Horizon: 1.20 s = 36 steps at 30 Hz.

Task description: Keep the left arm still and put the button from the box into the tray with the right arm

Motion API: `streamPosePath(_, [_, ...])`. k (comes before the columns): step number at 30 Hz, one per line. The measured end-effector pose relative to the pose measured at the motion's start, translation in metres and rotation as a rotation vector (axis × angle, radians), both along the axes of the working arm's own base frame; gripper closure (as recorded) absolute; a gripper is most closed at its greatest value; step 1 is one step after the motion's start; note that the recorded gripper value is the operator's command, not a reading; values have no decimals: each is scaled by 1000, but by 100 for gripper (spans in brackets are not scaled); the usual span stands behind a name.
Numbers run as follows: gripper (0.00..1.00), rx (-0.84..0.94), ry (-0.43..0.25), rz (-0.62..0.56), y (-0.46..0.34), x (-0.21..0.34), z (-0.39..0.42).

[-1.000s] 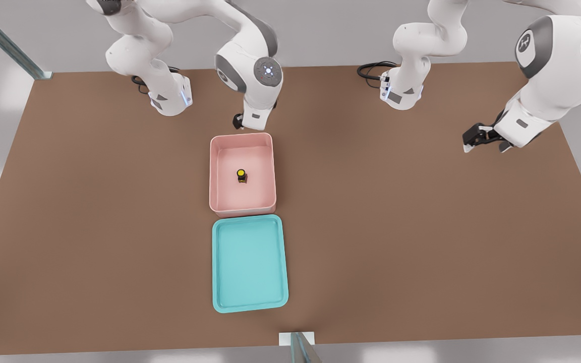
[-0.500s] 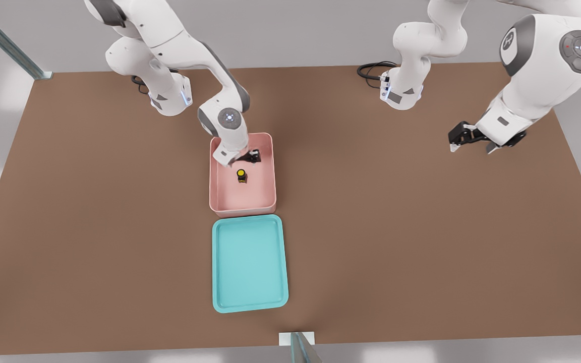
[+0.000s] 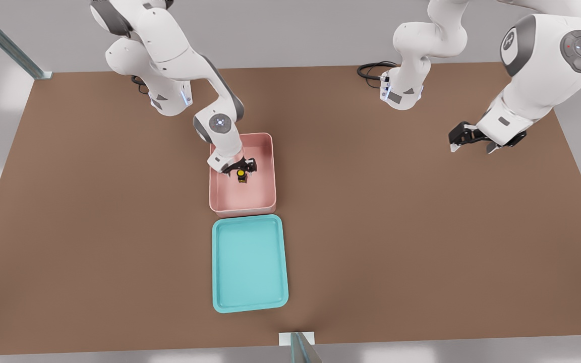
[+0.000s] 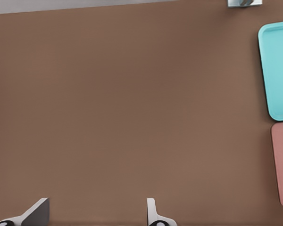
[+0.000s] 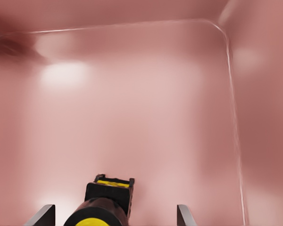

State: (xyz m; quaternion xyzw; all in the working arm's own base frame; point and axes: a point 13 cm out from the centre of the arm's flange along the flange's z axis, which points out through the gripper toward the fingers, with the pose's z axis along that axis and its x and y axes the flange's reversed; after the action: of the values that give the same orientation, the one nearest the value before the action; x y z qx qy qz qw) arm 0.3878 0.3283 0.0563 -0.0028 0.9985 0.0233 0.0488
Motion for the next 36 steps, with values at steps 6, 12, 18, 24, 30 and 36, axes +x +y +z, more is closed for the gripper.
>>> streamPosePath(6, [44,12,-21,-4,-3,7,-16])
streamPosePath(12, [53,40,-54,-7,4,18,-7])
streamPosePath(18, [52,148,-169,-48,66,126,139])
streamPosePath(24, [52,87,-139,-169,11,277,106])
streamPosePath(30, [0,146,-100,-151,44,332,52])
streamPosePath(36, [0,166,-237,-108,-47,327,385])
